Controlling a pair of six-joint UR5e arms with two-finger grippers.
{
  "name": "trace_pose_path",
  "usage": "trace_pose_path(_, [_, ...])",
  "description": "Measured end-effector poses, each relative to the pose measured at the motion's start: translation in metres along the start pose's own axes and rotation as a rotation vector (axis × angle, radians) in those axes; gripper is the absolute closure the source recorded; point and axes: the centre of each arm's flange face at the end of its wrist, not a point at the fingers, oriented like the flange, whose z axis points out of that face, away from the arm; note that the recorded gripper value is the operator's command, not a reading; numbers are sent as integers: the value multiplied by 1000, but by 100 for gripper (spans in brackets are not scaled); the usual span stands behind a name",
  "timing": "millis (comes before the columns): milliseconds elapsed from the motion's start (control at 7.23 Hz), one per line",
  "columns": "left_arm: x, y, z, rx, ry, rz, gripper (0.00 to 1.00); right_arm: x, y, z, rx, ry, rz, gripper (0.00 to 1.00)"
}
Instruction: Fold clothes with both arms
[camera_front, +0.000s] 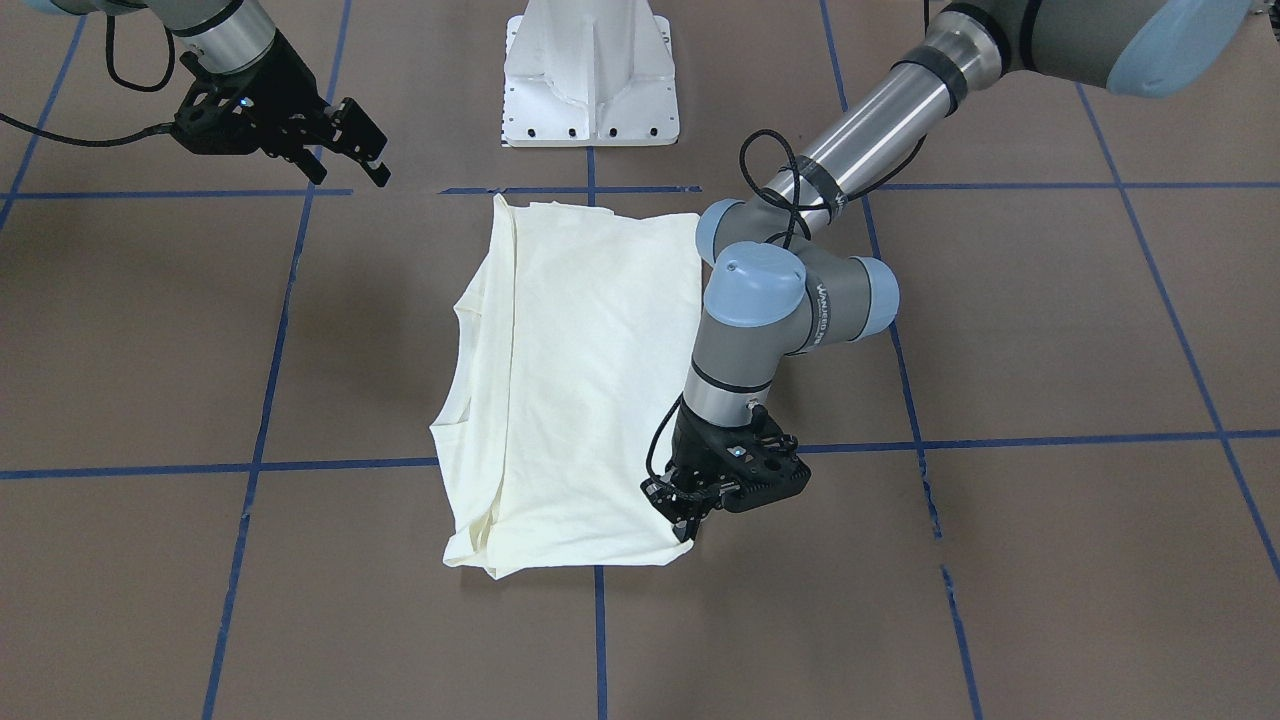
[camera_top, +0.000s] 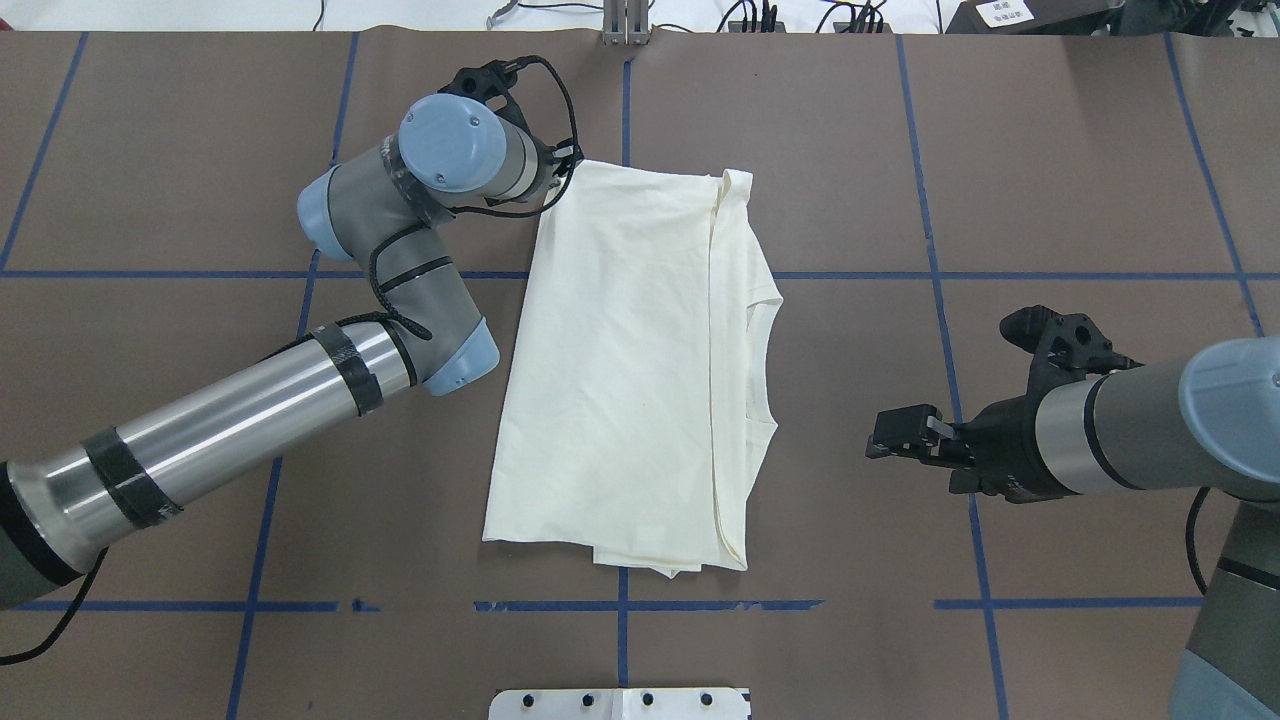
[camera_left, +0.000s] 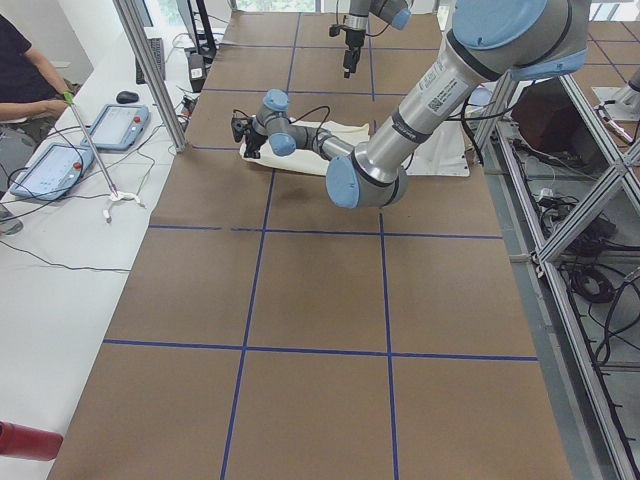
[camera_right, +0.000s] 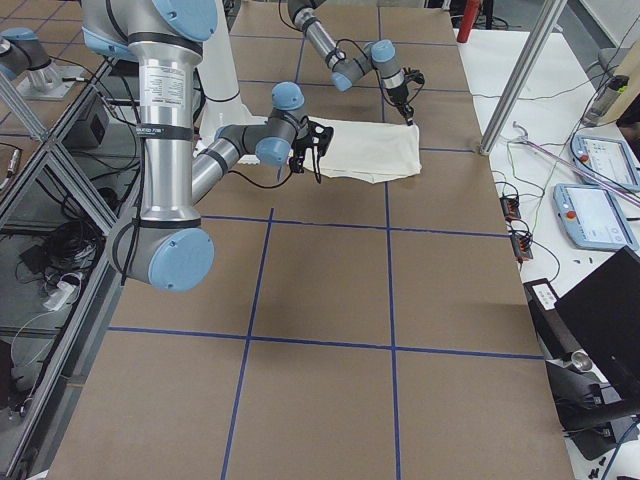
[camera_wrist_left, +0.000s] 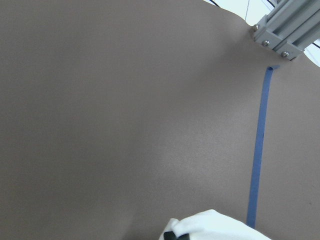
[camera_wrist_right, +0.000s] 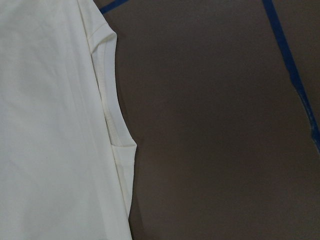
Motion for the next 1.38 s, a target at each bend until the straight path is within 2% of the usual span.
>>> trace_pose_path(276, [-16, -23, 1, 29, -17, -11, 8, -2, -1, 2, 3, -1, 0, 0])
trace_pose_path(415, [-23, -30, 1, 35, -25, -4, 2, -2, -2, 2, 3, -1, 0, 0])
trace_pose_path(691, [-25, -35, -3, 35, -21, 18, 1, -11, -4, 8, 5, -6, -1, 0])
trace_pose_path(829, [-30, -32, -12, 15, -5, 22, 1, -19, -6, 16, 12, 5, -3, 0])
trace_pose_path(1106, [-56, -19, -46, -97, 32, 27, 1, -69, 3, 42, 47, 89, -26, 0])
trace_pose_path(1382, [-62, -10, -94, -151, 6, 29, 0, -138, 23, 83, 64, 197, -69, 0])
